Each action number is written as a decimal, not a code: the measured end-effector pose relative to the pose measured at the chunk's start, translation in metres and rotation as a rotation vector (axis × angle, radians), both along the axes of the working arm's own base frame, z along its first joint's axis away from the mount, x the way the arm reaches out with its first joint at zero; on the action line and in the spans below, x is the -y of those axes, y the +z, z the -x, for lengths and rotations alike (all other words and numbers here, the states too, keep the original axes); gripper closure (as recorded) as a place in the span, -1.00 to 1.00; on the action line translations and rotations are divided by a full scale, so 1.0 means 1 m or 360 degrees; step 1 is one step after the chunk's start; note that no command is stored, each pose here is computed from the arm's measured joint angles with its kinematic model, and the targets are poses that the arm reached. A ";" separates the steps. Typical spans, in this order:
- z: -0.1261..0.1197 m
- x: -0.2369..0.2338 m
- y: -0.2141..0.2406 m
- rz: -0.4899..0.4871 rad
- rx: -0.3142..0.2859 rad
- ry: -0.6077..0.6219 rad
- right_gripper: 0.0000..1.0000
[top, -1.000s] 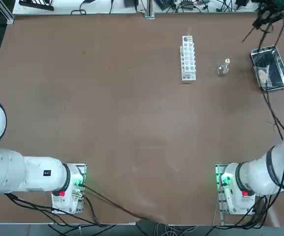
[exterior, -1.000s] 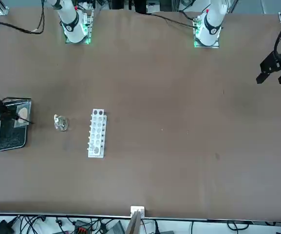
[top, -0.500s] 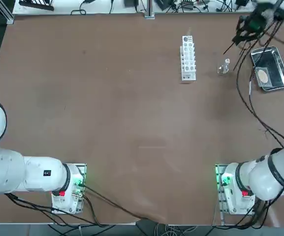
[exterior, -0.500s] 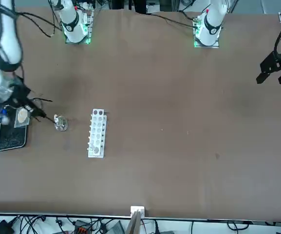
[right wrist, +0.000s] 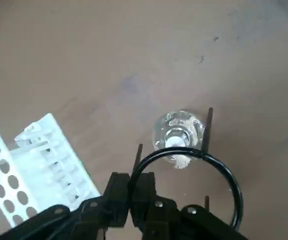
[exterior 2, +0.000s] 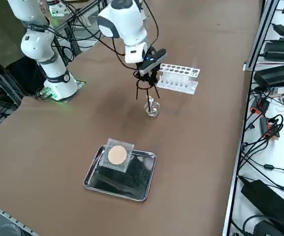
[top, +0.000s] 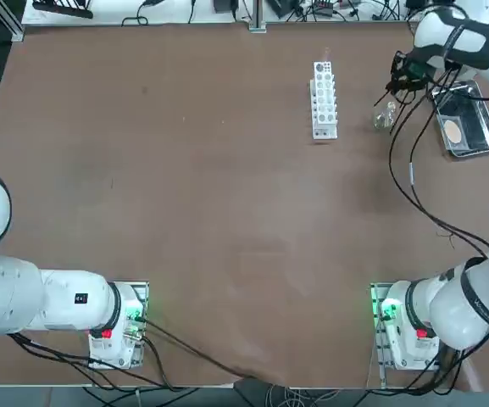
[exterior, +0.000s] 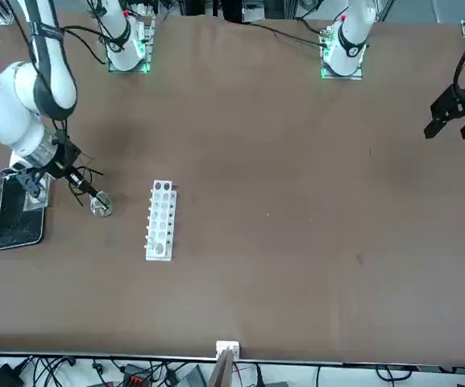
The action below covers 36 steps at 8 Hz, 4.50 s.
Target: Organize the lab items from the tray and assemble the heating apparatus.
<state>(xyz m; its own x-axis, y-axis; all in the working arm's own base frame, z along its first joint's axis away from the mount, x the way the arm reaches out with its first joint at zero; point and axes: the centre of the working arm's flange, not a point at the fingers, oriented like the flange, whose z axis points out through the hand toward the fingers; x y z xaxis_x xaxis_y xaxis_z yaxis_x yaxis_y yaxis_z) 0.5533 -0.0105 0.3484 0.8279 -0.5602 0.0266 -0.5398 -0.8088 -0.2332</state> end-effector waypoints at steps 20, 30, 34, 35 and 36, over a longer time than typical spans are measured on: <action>-0.017 -0.009 -0.056 0.0046 -0.0021 -0.0098 0.75; -0.020 -0.004 -0.050 0.0038 -0.0016 -0.0110 -0.92; -0.043 -0.011 -0.009 -0.0050 -0.0055 -0.0148 -0.92; -0.048 -0.005 0.005 -0.0052 -0.0070 -0.0144 -0.92; -0.048 0.009 0.016 -0.0005 -0.0079 -0.0115 -0.92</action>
